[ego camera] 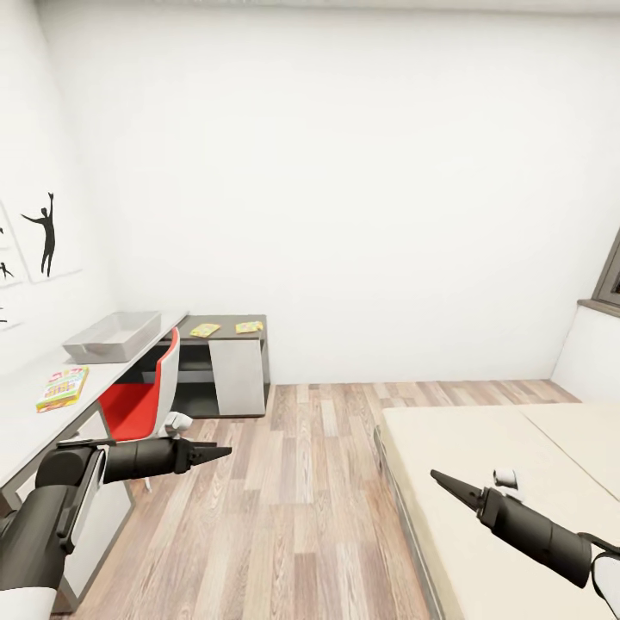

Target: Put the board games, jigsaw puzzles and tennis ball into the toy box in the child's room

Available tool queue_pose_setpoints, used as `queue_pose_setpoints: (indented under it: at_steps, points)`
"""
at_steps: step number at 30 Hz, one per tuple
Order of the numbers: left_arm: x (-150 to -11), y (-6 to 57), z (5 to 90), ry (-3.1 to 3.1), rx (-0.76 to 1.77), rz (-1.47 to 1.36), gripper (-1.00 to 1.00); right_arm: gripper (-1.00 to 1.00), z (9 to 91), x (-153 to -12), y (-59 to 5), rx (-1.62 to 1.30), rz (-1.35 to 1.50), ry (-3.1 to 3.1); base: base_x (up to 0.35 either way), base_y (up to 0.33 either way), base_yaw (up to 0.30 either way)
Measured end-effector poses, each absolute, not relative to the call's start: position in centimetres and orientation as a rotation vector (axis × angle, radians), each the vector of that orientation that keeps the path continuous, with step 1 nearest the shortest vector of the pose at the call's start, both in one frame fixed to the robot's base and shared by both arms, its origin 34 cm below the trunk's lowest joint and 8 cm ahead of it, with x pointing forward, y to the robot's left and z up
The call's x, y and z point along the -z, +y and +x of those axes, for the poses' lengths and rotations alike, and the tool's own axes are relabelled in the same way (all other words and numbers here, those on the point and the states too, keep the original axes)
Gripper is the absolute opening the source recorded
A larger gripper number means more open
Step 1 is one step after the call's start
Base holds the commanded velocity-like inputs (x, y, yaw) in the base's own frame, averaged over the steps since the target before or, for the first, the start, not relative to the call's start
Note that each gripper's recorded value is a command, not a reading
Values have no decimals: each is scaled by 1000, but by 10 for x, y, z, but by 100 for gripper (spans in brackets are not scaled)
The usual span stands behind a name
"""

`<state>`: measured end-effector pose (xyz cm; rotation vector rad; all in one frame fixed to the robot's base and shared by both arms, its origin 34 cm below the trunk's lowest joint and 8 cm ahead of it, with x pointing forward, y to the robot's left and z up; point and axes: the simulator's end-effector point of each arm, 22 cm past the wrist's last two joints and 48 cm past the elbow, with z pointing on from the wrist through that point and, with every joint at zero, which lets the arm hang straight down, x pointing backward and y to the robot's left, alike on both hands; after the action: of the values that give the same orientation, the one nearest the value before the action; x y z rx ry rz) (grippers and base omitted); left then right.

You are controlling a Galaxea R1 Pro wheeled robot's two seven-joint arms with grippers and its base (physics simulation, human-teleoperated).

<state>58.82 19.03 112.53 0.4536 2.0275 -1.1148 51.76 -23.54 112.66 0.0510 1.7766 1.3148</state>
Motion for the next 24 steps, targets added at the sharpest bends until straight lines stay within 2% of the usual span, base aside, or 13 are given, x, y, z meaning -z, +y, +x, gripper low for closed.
queue_pose_setpoints:
  at_steps: [7, 24]
  points:
    - [-1125, 188, 588, 2025, 1120, 454, 100, 100, 517, -1126, -235, -1314, 49, 1777, 0, -169, 3]
    - [-1125, 186, 588, 2023, 1124, 454, 100, 100, 517, -1126, -235, -1315, 47, 1779, 0, -285, 65]
